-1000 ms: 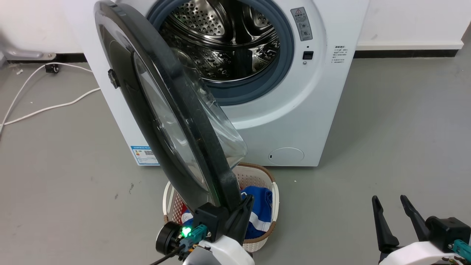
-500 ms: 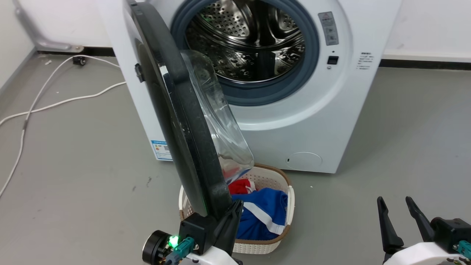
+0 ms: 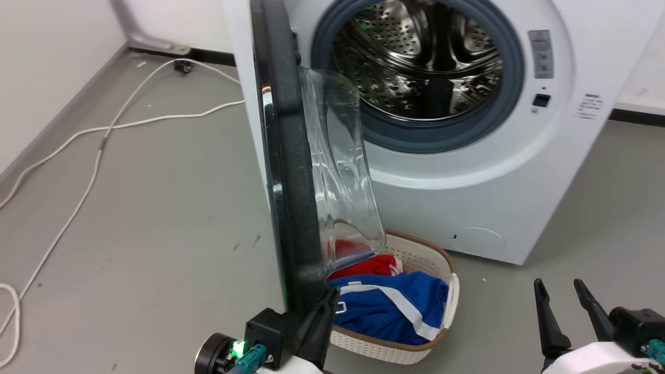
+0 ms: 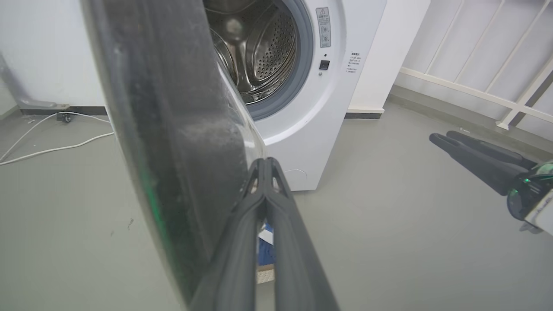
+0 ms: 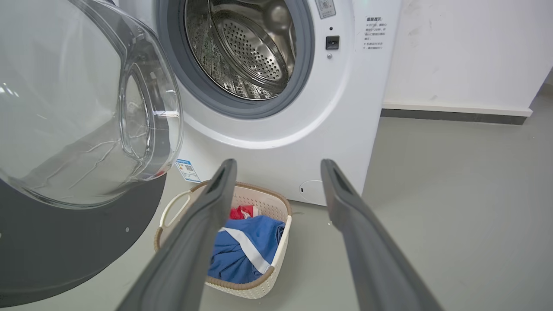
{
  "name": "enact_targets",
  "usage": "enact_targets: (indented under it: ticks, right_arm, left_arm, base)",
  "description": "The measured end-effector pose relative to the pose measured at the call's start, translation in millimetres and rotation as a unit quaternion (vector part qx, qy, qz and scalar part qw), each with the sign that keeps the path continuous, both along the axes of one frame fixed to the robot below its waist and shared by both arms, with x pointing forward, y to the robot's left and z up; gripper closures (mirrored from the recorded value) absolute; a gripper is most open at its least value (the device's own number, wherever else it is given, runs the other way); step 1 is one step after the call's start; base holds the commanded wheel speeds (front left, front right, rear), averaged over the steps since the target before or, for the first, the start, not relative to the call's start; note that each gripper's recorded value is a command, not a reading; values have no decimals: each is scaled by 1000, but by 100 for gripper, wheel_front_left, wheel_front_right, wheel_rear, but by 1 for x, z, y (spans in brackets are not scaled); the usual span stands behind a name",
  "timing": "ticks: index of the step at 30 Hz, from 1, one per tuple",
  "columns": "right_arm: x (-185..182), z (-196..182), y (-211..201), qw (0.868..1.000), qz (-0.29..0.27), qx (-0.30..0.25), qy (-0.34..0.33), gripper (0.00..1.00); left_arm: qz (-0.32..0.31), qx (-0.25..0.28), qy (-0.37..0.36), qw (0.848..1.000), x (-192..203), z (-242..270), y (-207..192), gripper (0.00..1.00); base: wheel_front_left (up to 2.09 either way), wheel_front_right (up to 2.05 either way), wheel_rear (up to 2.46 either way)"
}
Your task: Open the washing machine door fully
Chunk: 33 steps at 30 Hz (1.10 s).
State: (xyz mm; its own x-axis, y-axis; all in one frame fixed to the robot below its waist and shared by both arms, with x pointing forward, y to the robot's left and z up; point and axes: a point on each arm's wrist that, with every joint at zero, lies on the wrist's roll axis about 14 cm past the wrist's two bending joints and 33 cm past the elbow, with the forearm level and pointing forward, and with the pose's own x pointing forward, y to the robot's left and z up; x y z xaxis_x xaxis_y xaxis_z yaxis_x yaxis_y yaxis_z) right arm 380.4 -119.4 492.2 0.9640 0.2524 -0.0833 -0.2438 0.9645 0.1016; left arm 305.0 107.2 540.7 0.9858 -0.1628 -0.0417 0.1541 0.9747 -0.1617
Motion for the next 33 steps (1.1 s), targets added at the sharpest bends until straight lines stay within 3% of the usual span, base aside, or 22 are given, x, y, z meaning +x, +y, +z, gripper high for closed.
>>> enact_targets:
  ticks: [12,23,33]
  right_arm:
    - [15,-5,35,999,48,2,7,0]
    - [26,-12,55,997,74,5,16,0]
    - [39,-18,56,997,72,3,21,0]
  left_arm:
    - [122,-2,8,993,-13,-8,67,100]
    - [253,0,13,967,-28,-20,159,100]
    - [325,24,17,945,-25,-33,235,100]
  base:
    - [0,0,0]
    - [0,0,0]
    - [0,0,0]
